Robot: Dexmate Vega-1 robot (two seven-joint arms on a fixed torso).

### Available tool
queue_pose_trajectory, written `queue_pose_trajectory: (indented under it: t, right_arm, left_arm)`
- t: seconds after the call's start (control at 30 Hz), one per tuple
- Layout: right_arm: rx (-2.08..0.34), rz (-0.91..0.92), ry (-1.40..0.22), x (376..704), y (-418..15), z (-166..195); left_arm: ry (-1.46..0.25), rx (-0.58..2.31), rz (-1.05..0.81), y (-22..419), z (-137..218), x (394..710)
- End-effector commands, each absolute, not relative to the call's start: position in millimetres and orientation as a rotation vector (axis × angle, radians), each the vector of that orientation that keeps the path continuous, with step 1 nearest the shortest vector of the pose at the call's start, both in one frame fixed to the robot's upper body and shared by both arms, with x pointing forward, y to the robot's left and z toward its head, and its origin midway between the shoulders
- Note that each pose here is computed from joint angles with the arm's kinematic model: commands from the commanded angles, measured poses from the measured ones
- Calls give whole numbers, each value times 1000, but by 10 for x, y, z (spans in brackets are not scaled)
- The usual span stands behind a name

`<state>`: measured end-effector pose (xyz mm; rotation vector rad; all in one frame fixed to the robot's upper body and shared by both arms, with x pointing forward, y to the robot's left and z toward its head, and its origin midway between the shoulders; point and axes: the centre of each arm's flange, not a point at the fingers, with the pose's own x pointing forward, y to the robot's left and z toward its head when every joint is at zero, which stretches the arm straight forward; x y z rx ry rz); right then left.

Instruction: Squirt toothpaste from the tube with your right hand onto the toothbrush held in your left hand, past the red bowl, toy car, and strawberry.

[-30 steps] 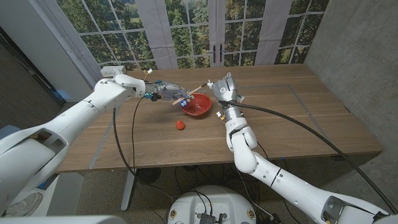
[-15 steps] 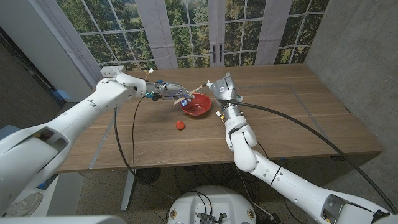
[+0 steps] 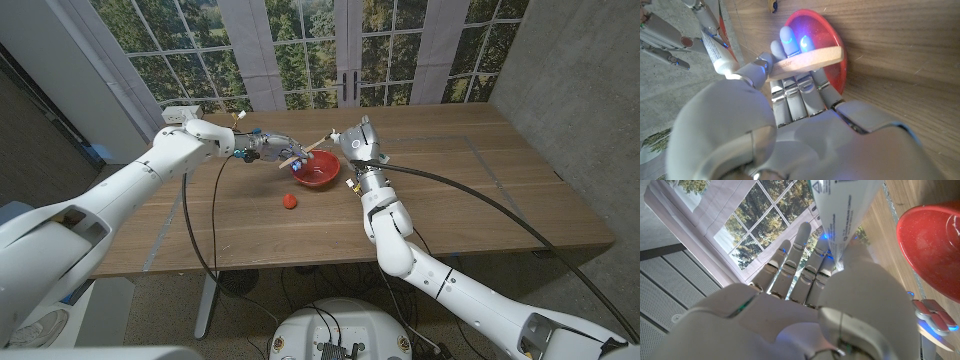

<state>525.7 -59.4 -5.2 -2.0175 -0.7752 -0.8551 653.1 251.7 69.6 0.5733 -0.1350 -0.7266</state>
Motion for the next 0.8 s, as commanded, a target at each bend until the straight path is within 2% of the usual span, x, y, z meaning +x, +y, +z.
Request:
queue_pose_trajectory:
  t: [0.03,0.2,0.8]
  right_arm:
    - [-1950,-923,-783,5217,-655,-30]
    - [-1929,-948,-806,5196,-662,15]
    - [-2027,-828,-800,5203,-575,-56]
  left_arm:
    - [-142,571,-724,2521,695,6510]
    - [-145,571,-725,2511,705,6503]
    - [-147,569,-733,2486,713,6489]
